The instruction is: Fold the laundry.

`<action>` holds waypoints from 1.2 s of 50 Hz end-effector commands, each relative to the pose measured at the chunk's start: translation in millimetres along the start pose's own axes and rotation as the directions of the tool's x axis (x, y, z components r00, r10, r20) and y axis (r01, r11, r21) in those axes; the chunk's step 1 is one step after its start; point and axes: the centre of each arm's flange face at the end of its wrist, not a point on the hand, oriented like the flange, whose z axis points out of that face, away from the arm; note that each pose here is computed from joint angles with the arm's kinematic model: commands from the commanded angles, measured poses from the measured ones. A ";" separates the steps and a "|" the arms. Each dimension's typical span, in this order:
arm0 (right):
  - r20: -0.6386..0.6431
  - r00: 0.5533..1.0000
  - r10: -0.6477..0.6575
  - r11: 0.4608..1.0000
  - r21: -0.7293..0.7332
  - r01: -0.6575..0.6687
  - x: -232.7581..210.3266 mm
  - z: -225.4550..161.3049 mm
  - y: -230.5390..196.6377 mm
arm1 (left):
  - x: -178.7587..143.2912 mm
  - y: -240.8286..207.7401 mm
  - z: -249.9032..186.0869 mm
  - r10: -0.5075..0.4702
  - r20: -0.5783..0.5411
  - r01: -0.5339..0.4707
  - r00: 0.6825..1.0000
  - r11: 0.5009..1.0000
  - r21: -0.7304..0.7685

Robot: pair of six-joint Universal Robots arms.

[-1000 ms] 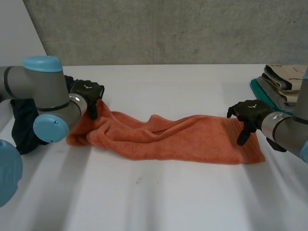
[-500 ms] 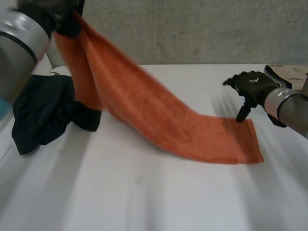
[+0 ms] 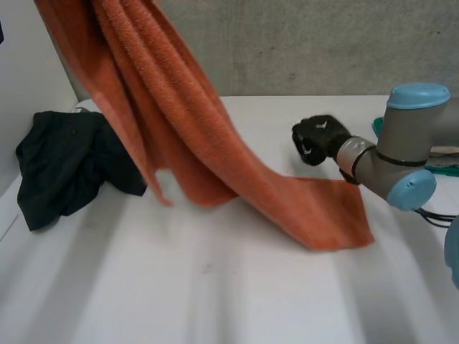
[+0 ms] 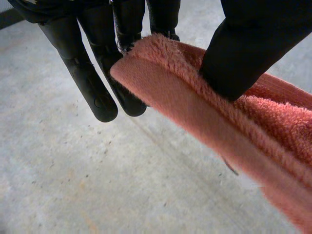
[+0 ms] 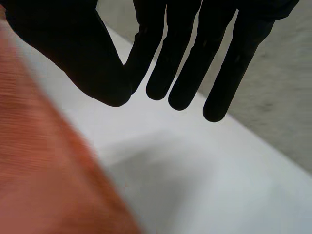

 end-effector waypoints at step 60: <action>-0.064 0.986 0.153 0.947 0.296 -0.128 -16.1 -9.1 -95.6 | -35.4 7.7 16.1 -0.002 0.060 -0.001 0.998 0.999 0.054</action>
